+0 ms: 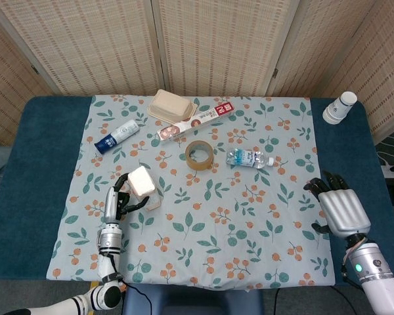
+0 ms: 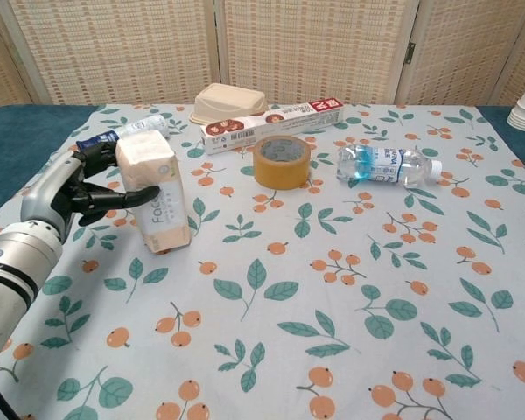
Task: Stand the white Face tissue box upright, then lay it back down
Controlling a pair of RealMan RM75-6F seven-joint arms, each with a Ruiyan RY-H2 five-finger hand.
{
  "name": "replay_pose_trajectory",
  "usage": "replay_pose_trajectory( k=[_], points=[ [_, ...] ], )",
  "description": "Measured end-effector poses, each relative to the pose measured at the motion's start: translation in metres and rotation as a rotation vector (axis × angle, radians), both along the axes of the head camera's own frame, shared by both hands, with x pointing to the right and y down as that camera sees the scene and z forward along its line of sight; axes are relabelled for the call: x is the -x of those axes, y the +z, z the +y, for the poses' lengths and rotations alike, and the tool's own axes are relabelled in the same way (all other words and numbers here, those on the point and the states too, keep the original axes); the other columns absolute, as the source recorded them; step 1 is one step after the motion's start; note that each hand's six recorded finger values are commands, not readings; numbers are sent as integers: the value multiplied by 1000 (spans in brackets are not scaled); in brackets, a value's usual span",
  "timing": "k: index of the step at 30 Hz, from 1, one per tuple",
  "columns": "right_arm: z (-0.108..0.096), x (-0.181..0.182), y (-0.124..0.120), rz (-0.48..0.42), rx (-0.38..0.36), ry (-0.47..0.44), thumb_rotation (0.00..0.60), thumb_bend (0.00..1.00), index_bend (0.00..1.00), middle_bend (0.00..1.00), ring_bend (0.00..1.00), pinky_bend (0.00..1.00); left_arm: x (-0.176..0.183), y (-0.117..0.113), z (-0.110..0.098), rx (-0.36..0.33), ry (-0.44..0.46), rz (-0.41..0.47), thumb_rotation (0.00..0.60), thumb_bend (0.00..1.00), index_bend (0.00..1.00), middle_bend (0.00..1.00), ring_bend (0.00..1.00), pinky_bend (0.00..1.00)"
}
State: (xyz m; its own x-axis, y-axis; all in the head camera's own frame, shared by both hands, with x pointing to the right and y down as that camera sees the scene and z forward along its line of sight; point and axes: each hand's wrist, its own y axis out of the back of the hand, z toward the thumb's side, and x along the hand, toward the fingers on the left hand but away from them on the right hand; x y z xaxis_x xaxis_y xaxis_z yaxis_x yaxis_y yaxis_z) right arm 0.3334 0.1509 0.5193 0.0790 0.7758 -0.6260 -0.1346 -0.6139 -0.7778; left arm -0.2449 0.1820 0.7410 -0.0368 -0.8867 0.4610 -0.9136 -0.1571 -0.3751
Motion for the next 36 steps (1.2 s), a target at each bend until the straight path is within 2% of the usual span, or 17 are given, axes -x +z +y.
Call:
replay_pose_trajectory(
  k=[6, 9, 14, 18, 28, 36],
  points=[
    [0, -1, 0, 1, 0, 1, 600, 71, 263, 192, 51, 103, 2, 1, 2, -9, 15, -8, 600, 154, 72, 476, 1000, 1000],
    [0, 0, 0, 2, 3, 0, 600, 72, 273, 192, 51, 103, 7, 3, 4, -3, 9, -17, 600, 139, 5, 430, 1000, 1000],
    [0, -1, 2, 4, 8, 0, 600, 71, 276, 192, 51, 104, 11, 2, 6, 0, 11, -15, 600, 115, 0, 297, 1000, 1000],
    [0, 0, 3, 4, 9, -1, 600, 71, 279, 192, 51, 104, 12, -1, 5, -9, 17, -7, 600, 111, 0, 246, 1000, 1000],
    [0, 2, 4, 2, 13, -5, 600, 71, 281, 192, 51, 104, 15, -14, 4, -40, 47, 14, 600, 100, 0, 214, 1000, 1000],
    [0, 8, 3, -16, 13, -18, 600, 72, 281, 192, 51, 105, 23, -30, 11, -44, 71, -2, 600, 98, 0, 211, 1000, 1000]
  ],
)
